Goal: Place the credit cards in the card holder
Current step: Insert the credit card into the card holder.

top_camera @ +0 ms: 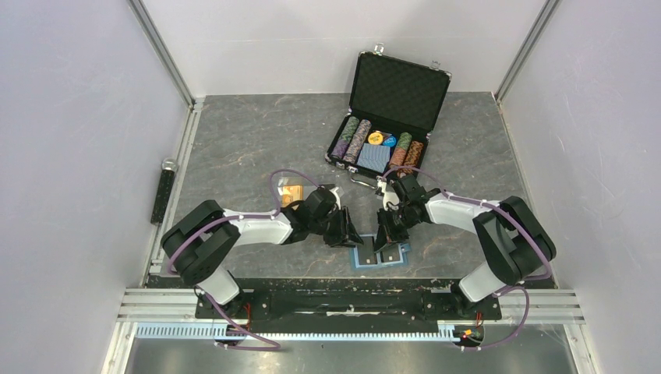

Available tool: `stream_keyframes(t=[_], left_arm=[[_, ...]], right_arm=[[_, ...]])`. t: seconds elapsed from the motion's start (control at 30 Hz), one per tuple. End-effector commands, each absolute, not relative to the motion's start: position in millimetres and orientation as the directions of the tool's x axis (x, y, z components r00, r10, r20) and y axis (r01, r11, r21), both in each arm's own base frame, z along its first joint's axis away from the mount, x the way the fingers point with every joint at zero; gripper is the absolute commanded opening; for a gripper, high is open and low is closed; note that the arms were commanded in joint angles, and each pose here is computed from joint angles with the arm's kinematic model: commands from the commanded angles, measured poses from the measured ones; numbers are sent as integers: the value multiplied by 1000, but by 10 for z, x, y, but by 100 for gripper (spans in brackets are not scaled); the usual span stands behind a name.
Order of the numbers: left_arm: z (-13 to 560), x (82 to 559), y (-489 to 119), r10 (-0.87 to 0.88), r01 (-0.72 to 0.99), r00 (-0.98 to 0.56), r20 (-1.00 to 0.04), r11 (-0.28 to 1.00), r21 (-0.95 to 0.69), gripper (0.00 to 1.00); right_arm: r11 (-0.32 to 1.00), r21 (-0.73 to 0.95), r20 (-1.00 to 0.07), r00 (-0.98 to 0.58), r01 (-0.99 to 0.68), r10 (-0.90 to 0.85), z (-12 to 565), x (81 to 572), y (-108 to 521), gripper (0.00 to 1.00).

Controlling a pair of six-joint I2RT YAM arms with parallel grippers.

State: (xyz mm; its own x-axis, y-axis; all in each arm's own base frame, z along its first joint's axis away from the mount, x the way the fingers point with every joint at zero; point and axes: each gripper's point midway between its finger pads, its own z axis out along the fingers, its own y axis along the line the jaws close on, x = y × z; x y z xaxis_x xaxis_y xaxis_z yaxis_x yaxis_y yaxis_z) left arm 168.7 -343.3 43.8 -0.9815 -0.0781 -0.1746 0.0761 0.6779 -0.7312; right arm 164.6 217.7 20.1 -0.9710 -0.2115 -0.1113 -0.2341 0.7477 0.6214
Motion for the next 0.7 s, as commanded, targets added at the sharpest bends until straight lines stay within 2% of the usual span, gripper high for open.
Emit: stream_keyframes(t=[0.0, 0.17, 0.43, 0.67], left_arm=[[526, 1776, -3514, -89, 74, -980, -178, 666, -742, 40], [486, 1778, -3493, -70, 84, -981, -183, 692, -717, 37], [452, 1774, -3553, -44, 99, -983, -178, 693, -715, 37], [442, 1751, -3678, -5, 121, -985, -171, 683, -720, 41]], right_arm=[[776, 584, -87, -969, -239, -233, 98, 1616, 2107, 9], [793, 566, -64, -971, -227, -232, 42, 1589, 2064, 6], [794, 565, -62, -971, -226, -232, 43, 1592, 2062, 5], [787, 572, -70, -970, -232, -235, 60, 1597, 2077, 4]])
